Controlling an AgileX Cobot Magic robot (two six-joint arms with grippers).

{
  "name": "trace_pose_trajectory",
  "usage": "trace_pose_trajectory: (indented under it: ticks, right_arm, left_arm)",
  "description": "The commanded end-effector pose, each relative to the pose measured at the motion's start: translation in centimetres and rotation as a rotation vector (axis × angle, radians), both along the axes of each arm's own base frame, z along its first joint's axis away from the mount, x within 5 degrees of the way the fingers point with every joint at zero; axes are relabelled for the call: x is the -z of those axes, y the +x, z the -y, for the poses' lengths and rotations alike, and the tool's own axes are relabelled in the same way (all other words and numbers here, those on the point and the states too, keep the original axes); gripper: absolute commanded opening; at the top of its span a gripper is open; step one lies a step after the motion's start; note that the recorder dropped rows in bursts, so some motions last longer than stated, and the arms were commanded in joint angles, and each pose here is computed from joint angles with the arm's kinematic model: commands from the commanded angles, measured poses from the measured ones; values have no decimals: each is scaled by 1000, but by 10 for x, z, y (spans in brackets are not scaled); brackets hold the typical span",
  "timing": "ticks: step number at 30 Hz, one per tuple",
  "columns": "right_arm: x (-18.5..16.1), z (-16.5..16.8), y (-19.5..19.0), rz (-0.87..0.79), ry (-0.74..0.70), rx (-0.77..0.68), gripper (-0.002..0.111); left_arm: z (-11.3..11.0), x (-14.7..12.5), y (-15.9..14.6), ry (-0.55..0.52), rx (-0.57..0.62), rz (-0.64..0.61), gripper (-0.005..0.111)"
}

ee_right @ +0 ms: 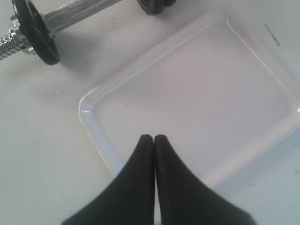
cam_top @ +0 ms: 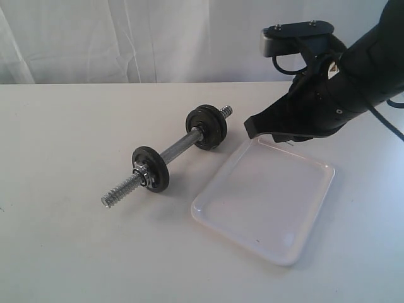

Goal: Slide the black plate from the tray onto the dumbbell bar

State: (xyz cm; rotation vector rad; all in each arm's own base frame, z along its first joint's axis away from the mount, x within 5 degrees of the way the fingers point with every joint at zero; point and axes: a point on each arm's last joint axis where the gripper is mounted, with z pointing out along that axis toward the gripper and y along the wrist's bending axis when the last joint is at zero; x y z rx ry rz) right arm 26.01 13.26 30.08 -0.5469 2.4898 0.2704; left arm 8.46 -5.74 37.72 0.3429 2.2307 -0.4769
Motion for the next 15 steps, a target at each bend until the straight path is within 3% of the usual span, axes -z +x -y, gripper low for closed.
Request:
trace_pose_trajectory:
  ticks: [1,8,15]
  right_arm:
    - [-2,2,0,17,1,8,0]
    - [-2,2,0,17,1,8,0]
    - [-2,2,0,15,1,7,0]
  left_arm:
    - [-1,1,-3,-15,-1,-14,0]
    - [-5,1,-2,-8,-37,-6,0]
    - [-36,-7,-14,-46,-298,82,0]
